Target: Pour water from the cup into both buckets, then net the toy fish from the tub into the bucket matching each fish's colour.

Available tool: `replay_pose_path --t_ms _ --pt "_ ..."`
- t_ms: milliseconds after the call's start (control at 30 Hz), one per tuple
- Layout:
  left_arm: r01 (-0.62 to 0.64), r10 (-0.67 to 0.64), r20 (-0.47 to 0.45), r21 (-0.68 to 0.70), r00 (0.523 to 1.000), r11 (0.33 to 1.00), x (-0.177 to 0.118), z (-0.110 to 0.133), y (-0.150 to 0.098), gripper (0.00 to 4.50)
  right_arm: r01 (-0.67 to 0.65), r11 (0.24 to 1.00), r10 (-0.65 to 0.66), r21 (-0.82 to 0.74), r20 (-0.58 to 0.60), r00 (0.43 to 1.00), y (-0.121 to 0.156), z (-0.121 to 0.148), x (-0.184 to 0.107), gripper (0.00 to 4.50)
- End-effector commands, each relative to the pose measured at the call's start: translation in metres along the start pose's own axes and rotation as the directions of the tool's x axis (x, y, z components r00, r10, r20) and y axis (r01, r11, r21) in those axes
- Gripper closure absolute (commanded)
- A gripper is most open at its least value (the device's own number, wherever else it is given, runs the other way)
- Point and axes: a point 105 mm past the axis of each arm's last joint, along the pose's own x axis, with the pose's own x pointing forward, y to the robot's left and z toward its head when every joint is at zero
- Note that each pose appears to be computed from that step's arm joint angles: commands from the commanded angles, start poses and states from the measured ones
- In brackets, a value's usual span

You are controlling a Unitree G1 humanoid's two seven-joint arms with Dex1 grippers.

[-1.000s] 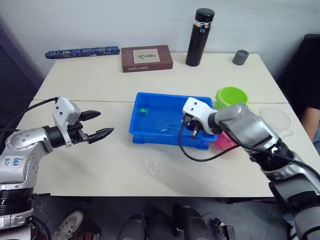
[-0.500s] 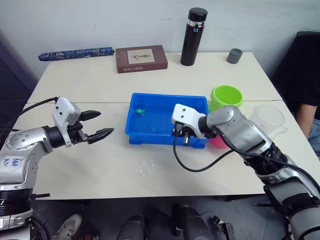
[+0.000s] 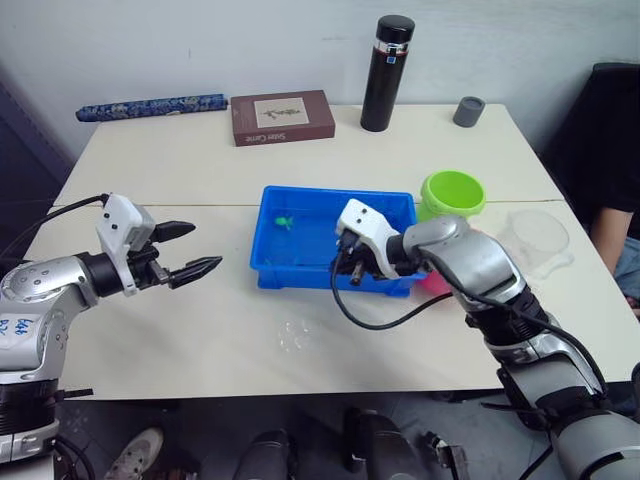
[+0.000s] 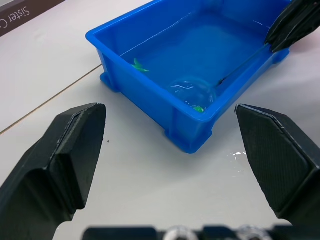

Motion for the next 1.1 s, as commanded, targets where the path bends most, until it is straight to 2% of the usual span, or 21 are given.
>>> replay_pose_path --t_ms 33,333,533,900,1100 --pt "0.002 -0.004 0.036 0.043 0.999 0.999 -0.002 0.014 0.002 0.04 0.034 0.999 -0.035 0.022 0.050 0.998 -0.010 0.013 -0.015 4.50" --pt "0.043 -0.046 0.056 0.061 0.997 0.997 0.009 0.021 0.001 0.04 0.096 0.994 -0.101 0.060 0.080 0.992 -0.023 0.014 -0.029 4.50" --pt "0.099 -0.107 0.081 0.090 0.991 0.991 0.027 0.029 -0.003 0.04 0.157 0.985 -0.164 0.066 0.110 0.980 -0.036 0.015 -0.057 4.50" --pt "0.194 -0.214 0.137 0.147 0.967 0.970 0.063 0.048 -0.010 0.04 0.297 0.952 -0.305 0.077 0.143 0.941 -0.043 -0.006 -0.138 4.50" --pt "0.221 -0.248 0.155 0.174 0.956 0.960 0.075 0.058 -0.007 0.04 0.457 0.873 -0.483 0.171 0.168 0.859 -0.060 -0.017 -0.190 4.50"
